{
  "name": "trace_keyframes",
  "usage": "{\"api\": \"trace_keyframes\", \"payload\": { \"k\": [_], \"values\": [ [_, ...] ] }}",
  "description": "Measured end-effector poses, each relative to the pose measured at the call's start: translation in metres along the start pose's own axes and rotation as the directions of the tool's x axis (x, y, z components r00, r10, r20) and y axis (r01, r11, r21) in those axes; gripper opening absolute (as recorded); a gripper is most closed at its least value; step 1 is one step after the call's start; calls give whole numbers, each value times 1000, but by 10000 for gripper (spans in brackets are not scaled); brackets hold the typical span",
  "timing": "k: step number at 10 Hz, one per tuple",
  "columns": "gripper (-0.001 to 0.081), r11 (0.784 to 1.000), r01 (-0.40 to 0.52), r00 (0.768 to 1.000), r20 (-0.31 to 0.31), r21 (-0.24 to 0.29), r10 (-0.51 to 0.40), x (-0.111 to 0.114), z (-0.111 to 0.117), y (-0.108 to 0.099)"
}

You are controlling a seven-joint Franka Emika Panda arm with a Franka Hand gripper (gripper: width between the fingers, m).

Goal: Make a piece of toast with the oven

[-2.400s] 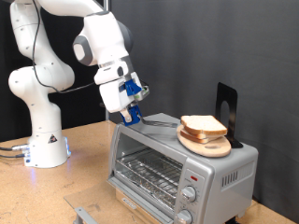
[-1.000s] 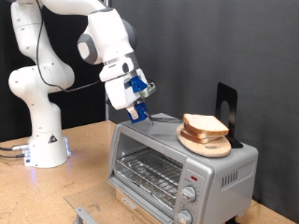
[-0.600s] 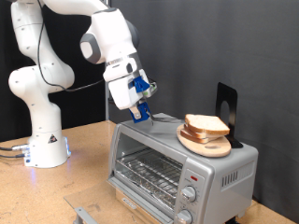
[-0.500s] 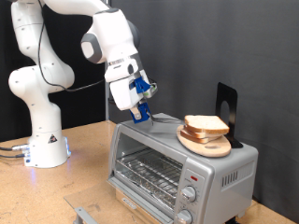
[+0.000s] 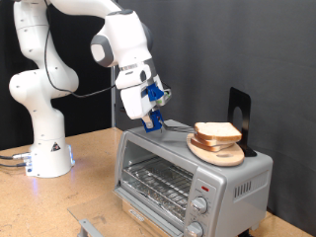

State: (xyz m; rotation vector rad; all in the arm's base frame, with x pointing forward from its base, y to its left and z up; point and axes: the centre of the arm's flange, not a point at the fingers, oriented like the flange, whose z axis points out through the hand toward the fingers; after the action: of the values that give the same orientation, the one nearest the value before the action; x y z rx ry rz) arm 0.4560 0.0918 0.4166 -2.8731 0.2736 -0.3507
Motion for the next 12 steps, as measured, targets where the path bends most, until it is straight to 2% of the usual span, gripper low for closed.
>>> {"api": "trace_keyframes", "payload": {
  "k": [7,12],
  "values": [
    [447,999,-11,1000,-27,-50,10,30,6,-18],
    [447,998,-1,1000,-24,-57,0,45,17,-29]
  ]
}}
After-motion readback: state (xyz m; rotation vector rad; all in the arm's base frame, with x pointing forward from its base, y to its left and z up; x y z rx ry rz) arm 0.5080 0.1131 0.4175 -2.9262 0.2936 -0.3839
